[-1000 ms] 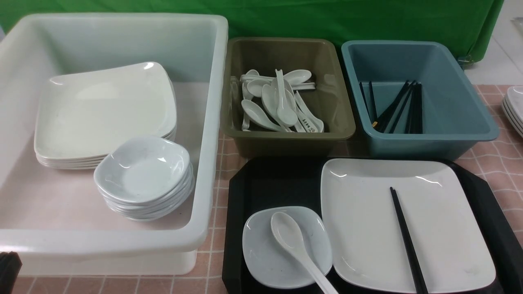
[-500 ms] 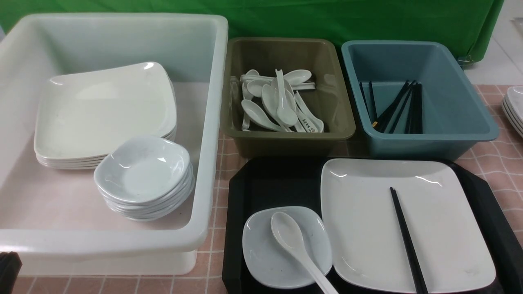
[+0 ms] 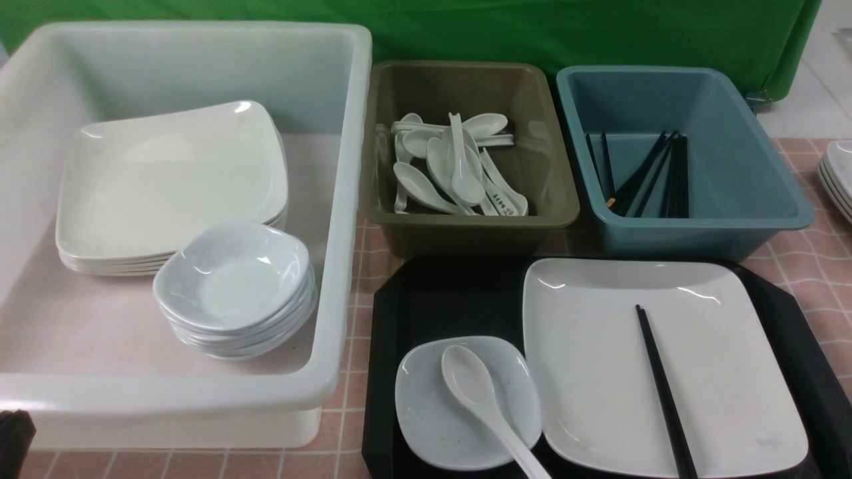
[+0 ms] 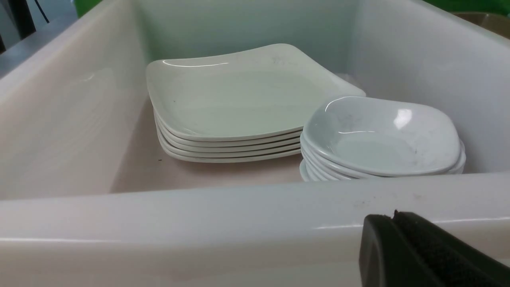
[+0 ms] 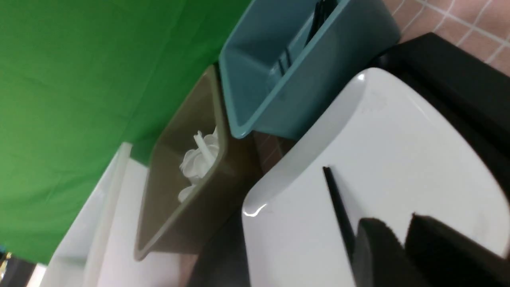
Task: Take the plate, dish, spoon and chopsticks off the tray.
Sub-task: Use the right arm to grab a pair of chopsticks from the plate
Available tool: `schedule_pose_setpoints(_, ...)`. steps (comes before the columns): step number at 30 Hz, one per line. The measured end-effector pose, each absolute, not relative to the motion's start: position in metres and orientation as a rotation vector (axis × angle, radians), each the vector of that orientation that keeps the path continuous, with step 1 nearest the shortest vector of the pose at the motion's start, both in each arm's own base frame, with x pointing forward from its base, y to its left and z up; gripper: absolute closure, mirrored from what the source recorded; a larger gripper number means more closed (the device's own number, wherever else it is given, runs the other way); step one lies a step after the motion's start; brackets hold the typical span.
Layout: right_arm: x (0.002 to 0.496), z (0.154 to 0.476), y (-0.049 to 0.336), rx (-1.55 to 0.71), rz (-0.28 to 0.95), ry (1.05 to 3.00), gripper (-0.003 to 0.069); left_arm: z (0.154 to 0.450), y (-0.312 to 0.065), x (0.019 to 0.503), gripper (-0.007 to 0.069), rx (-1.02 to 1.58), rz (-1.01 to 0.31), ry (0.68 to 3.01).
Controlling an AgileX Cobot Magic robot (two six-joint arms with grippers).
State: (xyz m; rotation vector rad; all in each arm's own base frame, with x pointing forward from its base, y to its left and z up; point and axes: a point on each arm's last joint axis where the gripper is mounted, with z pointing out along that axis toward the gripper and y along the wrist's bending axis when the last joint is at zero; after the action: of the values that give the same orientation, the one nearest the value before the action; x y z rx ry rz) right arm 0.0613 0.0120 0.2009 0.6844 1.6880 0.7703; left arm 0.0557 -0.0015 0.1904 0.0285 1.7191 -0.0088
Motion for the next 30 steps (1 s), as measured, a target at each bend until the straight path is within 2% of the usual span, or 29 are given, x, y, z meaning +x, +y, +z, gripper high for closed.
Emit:
schedule_pose_setpoints(1, 0.061, 0.205, 0.012, 0.662, 0.764, 1.680, 0.0538, 0.190, -0.002, 0.056, 0.0620, 0.029, -0.009, 1.719)
schedule_pose_setpoints(2, 0.059, 0.230, 0.013, 0.533, 0.728, 1.634, 0.0601, 0.190, -0.002, 0.056, 0.0620, 0.029, -0.009, 1.719)
schedule_pose_setpoints(3, 0.057, 0.245, 0.014, 0.464, 0.704, 1.606, 0.0625, 0.190, -0.002, 0.056, 0.0620, 0.029, -0.009, 1.719)
schedule_pose_setpoints(7, 0.052, 0.307, 0.016, 0.204, 0.564, 1.551, 0.0629, 0.190, -0.002, 0.056, 0.0620, 0.029, -0.009, 1.719)
schedule_pose_setpoints(9, 0.055, 0.328, 0.020, 0.115, 0.520, 1.611, 0.0629, 0.190, -0.002, 0.056, 0.0620, 0.029, -0.009, 1.719)
schedule_pose_setpoints(12, 0.072, 0.335, 0.030, 0.018, 0.512, 1.874, 0.0629, 0.190, -0.002, 0.056, 0.0620, 0.029, -0.009, 1.719)
schedule_pose_setpoints(13, 0.074, 0.332, 0.030, 0.014, 0.515, 1.903, 0.0629, 0.190, -0.002, 0.056, 0.0620, 0.029, -0.009, 1.719)
schedule_pose_setpoints(17, 0.102, 0.304, 0.043, -0.080, 0.563, 2.460, 0.0629, 0.190, -0.002, 0.056, 0.0620, 0.029, -0.009, 1.719)
schedule_pose_setpoints(18, 0.101, 0.303, 0.043, -0.085, 0.564, 2.469, 0.0629, 0.190, -0.002, 0.056, 0.0620, 0.029, -0.009, 1.719)
schedule_pose_setpoints(19, 0.114, 0.290, 0.045, -0.107, 0.570, 2.618, 0.0622, 0.190, -0.002, 0.056, 0.0620, 0.029, -0.009, 1.719)
schedule_pose_setpoints(21, 0.125, 0.279, 0.047, -0.143, 0.569, 2.714, 0.0609, 0.190, -0.002, 0.056, 0.0620, 0.029, -0.009, 1.719)
schedule_pose_setpoints(23, 0.142, 0.266, 0.049, -0.184, 0.567, 2.811, 0.0552, 0.190, -0.002, 0.056, 0.0620, 0.029, -0.009, 1.719)
schedule_pose_setpoints(24, 0.145, 0.263, 0.050, -0.187, 0.567, 2.831, 0.0546, 0.190, -0.002, 0.056, 0.0620, 0.029, -0.009, 1.719)
schedule_pose_setpoints(26, 0.161, 0.252, 0.057, -0.253, 0.579, 2.921, 0.0431, 0.190, -0.002, 0.056, 0.0620, 0.029, -0.009, 1.719)
schedule_pose_setpoints(30, 0.181, 0.244, 0.079, -0.421, 0.544, 2.997, 0.0319, 0.190, -0.002, 0.056, 0.0620, 0.029, -0.009, 1.719)
